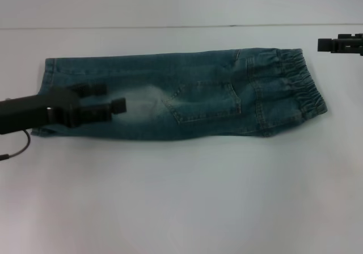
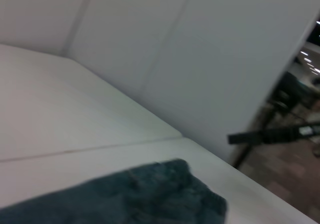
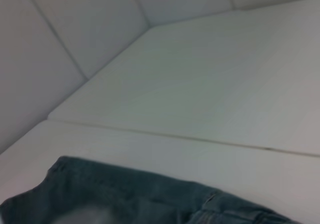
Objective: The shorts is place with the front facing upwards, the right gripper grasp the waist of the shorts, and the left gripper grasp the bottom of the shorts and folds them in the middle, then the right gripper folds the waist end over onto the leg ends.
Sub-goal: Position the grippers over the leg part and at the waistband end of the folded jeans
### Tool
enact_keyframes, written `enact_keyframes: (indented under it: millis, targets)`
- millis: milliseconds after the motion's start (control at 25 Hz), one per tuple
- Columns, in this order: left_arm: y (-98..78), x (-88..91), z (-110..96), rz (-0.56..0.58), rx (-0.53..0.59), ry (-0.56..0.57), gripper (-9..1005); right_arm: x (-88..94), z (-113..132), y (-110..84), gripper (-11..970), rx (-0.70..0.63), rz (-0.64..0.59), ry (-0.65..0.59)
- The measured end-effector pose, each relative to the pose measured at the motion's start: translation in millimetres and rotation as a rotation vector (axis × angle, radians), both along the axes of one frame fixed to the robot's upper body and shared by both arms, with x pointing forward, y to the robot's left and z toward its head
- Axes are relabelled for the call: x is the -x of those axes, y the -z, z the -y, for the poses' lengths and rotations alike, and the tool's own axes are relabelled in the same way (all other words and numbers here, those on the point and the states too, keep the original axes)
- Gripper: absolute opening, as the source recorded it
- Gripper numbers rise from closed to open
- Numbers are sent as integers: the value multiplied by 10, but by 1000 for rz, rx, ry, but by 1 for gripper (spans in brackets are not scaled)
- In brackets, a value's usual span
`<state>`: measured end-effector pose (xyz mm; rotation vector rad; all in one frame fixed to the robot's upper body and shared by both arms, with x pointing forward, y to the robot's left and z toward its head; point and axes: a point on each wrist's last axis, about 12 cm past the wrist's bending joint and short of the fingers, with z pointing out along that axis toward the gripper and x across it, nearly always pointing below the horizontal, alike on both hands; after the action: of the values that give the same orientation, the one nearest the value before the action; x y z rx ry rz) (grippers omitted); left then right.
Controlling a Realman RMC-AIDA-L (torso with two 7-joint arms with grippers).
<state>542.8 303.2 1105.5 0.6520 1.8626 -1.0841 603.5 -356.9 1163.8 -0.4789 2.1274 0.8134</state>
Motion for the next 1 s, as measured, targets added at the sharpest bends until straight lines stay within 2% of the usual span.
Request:
enact_keyframes:
  millis: [240, 440, 800, 1000]
  targets:
    - [3, 42, 104, 2, -9, 81, 933, 47, -41, -171, 906, 112, -69, -109]
    - [-1, 38, 135, 3, -13, 97, 934, 28, -114, -206, 899, 176, -123, -146]
    - [2, 4, 174, 23, -31, 109, 934, -211, -387, -220, 899, 354, -262, -102]
    - [18, -15, 184, 20, -43, 101, 934, -313, -517, -161, 898, 436, -271, -64]
